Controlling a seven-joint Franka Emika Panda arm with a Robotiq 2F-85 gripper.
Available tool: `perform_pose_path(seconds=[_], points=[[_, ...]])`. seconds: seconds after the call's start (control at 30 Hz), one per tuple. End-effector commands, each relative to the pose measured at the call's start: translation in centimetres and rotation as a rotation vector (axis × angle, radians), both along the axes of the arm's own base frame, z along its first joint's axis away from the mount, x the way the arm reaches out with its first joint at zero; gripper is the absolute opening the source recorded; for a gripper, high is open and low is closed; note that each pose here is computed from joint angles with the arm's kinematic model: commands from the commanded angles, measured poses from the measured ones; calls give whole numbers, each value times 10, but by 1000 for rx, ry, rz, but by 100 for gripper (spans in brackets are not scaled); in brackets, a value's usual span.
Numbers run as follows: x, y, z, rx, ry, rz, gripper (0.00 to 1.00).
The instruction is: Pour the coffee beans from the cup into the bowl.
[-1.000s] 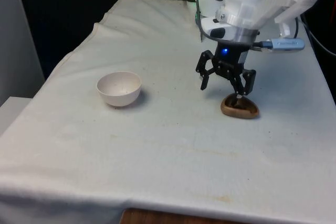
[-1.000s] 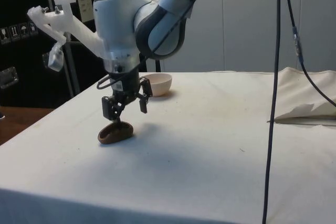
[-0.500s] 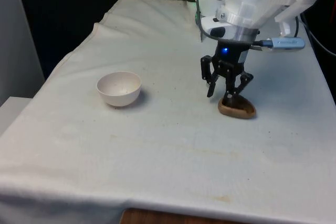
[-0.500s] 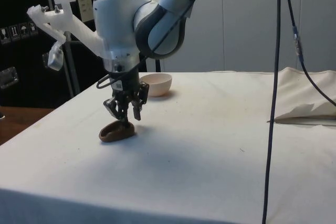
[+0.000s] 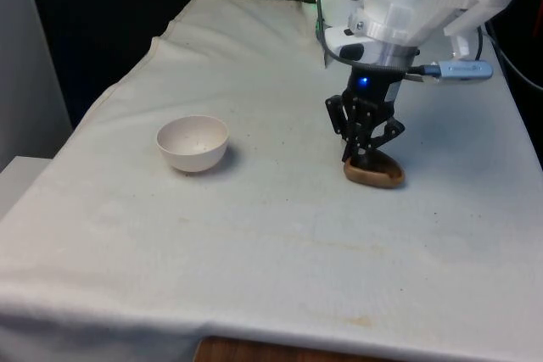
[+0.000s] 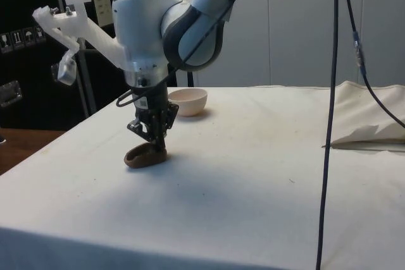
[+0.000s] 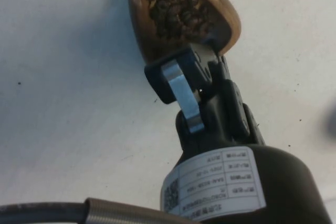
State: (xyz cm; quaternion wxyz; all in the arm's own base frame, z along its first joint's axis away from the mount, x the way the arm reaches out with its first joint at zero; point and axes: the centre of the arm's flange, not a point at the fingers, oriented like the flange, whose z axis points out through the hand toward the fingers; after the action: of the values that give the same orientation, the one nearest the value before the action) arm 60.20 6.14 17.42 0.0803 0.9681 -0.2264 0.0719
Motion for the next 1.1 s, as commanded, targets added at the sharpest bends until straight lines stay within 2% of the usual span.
perform_pose_path(seconds=[0.0,0.47,0.7,1.07], points=[[0,1,0,3,0,2,0],[1,-1,1,-2,-1,-1,0],[2,-8,27,-17,-6,-5,0],[4,-13,55,-40,-13,-8,0]])
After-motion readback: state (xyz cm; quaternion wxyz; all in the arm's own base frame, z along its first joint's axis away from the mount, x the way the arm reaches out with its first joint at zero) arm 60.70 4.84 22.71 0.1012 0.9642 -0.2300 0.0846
